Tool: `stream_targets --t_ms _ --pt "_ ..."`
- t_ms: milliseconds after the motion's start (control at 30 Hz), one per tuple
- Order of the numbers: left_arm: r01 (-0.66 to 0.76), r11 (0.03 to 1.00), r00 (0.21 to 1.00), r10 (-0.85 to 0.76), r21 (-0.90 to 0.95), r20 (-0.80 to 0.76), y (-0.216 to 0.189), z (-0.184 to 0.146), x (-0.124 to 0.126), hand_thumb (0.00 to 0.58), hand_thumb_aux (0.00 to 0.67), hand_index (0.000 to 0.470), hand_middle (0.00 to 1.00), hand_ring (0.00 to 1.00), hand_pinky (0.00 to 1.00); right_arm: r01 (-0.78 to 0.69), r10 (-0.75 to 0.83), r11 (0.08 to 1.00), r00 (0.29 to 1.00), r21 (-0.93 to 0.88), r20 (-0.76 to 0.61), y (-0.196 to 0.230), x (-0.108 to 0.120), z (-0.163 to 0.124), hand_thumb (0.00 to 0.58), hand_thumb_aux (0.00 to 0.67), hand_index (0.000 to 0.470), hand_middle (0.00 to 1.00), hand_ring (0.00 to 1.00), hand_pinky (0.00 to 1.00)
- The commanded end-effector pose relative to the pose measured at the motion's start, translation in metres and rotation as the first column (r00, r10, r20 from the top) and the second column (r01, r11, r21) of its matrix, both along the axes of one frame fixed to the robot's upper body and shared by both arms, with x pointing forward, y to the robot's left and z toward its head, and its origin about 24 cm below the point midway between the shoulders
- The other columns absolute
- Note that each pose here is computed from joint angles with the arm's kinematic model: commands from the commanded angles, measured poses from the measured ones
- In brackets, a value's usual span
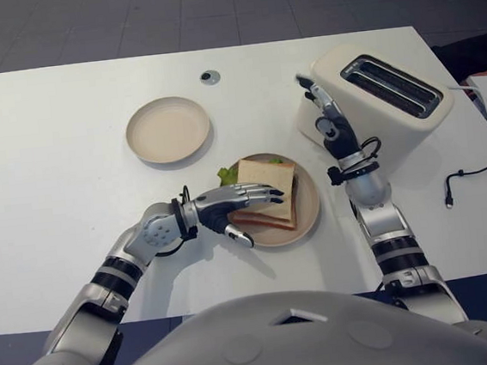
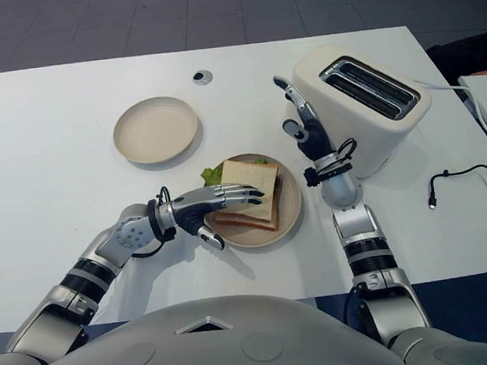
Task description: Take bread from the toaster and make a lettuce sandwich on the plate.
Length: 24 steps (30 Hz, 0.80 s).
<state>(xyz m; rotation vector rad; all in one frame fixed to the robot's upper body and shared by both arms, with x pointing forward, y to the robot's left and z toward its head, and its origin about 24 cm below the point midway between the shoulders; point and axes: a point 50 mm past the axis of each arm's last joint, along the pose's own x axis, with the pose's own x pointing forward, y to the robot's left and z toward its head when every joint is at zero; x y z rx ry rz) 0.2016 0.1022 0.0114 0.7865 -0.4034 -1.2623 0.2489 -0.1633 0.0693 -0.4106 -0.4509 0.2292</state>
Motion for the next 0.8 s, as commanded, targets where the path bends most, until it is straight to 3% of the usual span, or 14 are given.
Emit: stream_targets --t_ms 33,133,167,200,233,367,533,700,800 --pt "-0.069 0.968 0.992 0.091 0.240 -0.082 0.029 -0.034 -0.007 0.000 0.000 0.000 0.00 0.00 0.00 -0.131 0.129 0.991 0.991 0.031 0.034 0.007 -0.011 0.011 0.000 0.000 0.000 0.02 0.02 0.02" --pt "-0.151 0.989 0.988 0.150 0.007 0.028 0.020 -0.002 0.010 0.000 0.000 0.000 0.00 0.00 0.00 -0.326 0.327 0.943 0.945 0.066 -0.012 0.016 -0.028 0.011 0.000 0.000 0.000 0.08 0.08 0.08" --pt "-0.157 0.983 0.986 0.162 -0.098 0.046 0.018 0.011 0.013 0.578 0.631 0.442 0.11 0.11 0.11 -0.387 0.389 0.920 0.920 0.068 -0.033 0.015 -0.033 0.011 0.432 0.331 0.232 0.38 0.38 0.38" --pt "-0.150 0.969 0.985 0.163 -0.195 0.057 0.017 0.024 0.014 0.580 0.670 0.470 0.50 0.50 0.50 -0.445 0.449 0.893 0.892 0.070 -0.059 0.013 -0.039 0.011 0.580 0.670 0.470 0.79 0.79 0.79" --pt "-0.140 0.948 0.985 0.164 -0.286 0.060 0.017 0.036 0.013 0.580 0.670 0.470 1.00 1.00 1.00 -0.499 0.503 0.865 0.859 0.059 -0.098 0.009 -0.045 0.011 0.580 0.670 0.470 1.00 1.00 1.00" --pt "-0.050 0.883 0.999 0.035 -0.466 -0.040 0.021 0.060 -0.005 0.580 0.670 0.470 1.00 1.00 1.00 -0.671 0.624 0.741 0.701 -0.023 -0.345 -0.020 -0.072 0.002 0.580 0.670 0.470 1.00 1.00 1.00" --pt "0.085 0.955 0.950 -0.163 -0.284 -0.267 0.031 0.032 -0.035 0.580 0.670 0.470 1.00 1.00 1.00 -0.793 0.590 0.603 0.515 -0.086 -0.622 -0.035 -0.103 -0.026 0.580 0.670 0.470 1.00 1.00 1.00" --pt "0.174 0.985 0.899 -0.162 -0.009 -0.408 0.038 -0.011 -0.050 0.580 0.670 0.470 1.00 1.00 1.00 -0.822 0.515 0.557 0.456 -0.121 -0.726 -0.024 -0.107 -0.057 0.580 0.670 0.470 1.00 1.00 1.00" --pt "0.077 0.989 0.922 -0.021 0.130 -0.386 0.037 -0.034 -0.033 0.580 0.670 0.470 1.00 1.00 1.00 -0.796 0.492 0.583 0.506 -0.164 -0.709 -0.008 -0.096 -0.070 0.580 0.670 0.470 1.00 1.00 1.00"
